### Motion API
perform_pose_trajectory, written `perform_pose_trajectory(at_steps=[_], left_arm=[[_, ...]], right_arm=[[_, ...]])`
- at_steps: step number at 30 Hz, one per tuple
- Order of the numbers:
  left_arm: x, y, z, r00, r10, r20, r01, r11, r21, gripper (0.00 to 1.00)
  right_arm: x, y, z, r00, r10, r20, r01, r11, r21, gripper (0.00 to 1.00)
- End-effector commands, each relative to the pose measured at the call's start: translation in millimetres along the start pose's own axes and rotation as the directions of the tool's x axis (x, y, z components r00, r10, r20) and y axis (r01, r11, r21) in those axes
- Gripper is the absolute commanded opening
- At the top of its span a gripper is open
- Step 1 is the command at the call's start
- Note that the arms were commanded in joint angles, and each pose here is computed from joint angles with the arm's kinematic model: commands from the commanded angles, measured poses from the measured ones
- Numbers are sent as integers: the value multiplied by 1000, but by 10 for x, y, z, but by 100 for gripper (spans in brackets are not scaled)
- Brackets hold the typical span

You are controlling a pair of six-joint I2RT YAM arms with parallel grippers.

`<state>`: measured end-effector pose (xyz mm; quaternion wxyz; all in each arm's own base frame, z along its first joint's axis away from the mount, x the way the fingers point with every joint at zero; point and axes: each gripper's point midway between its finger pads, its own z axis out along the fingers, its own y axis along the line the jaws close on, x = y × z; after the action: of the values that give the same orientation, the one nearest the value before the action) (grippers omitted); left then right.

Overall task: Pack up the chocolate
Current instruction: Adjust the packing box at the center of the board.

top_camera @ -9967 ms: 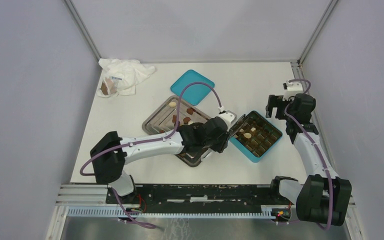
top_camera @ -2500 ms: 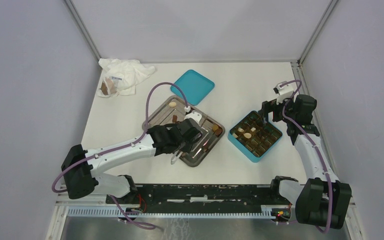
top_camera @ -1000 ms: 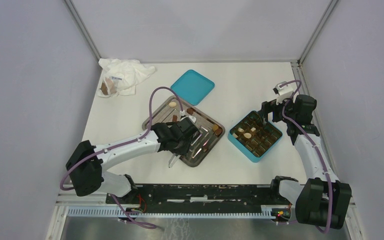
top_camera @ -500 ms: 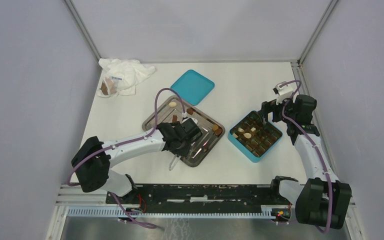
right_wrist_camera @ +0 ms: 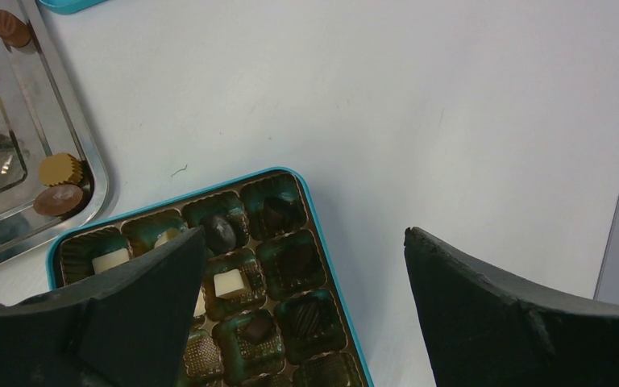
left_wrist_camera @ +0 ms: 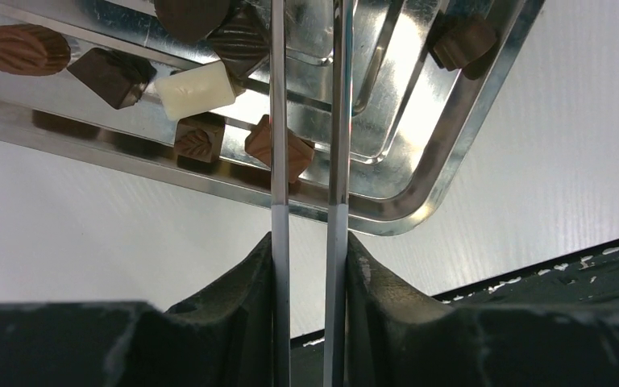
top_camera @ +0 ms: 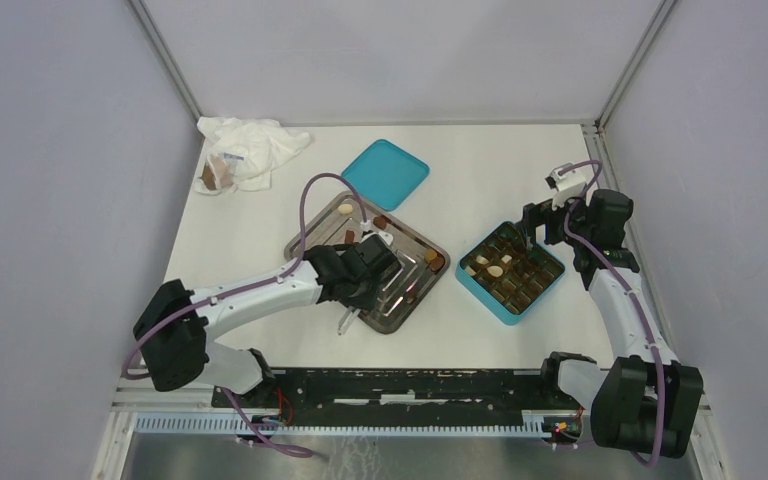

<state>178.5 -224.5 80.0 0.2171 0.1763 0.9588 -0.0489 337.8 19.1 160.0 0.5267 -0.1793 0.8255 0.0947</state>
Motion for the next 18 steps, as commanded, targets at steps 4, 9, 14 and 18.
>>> perform_pose_trajectory(at_steps=[4,9,14,18], left_arm=[[-223,-66,-161,993,-11,114,3,998,64,2],[-255,-83,-207,989,-12,148,-1,996,92,2],[-241,-76,-183,987,-10,160,-6,995,102,2],[-249,-85,-210,984,-19,179,-3,992,123,2]], right_arm=[[-93,-80,-58,989,-143,-22,143,990,-5,98],[168,-173,-62,971,-185,-148,179,982,-52,98],[393,-333,-49,957,-158,-245,150,987,-52,95],[479,-429,-71,953,-139,-269,137,990,-27,85]])
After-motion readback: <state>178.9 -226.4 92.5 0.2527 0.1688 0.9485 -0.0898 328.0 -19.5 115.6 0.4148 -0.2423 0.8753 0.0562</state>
